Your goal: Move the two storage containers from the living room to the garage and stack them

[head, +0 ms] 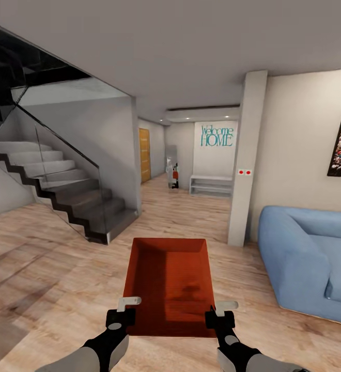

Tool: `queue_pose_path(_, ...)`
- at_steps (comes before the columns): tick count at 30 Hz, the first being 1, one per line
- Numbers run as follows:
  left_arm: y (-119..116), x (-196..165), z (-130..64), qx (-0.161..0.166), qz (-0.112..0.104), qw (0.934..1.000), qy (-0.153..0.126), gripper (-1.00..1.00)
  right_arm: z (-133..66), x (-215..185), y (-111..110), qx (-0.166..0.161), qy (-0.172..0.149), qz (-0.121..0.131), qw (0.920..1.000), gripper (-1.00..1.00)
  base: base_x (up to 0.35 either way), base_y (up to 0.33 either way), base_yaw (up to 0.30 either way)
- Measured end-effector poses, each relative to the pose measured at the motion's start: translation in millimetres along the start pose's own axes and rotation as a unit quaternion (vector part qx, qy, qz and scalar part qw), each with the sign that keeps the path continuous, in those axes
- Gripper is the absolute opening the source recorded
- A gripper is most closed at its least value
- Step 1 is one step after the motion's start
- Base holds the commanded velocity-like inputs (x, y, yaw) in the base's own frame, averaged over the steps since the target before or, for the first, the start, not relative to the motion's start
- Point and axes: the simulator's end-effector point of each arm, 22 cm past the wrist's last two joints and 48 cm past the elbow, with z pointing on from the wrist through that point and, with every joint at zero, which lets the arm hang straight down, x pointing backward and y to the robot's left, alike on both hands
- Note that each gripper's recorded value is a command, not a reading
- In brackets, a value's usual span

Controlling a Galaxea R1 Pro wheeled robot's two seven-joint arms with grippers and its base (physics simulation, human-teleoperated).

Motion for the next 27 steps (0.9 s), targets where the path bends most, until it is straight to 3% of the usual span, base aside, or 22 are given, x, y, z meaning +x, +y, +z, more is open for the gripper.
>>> queue_pose_path(27, 0.0, 0.1, 0.0, 0.0, 0.0, 1.0, 0.0, -1.0, 0.0, 0.0, 0.0, 0.0, 0.0, 0.0, 1.0, -1.0, 0.325, 0.0, 0.0)
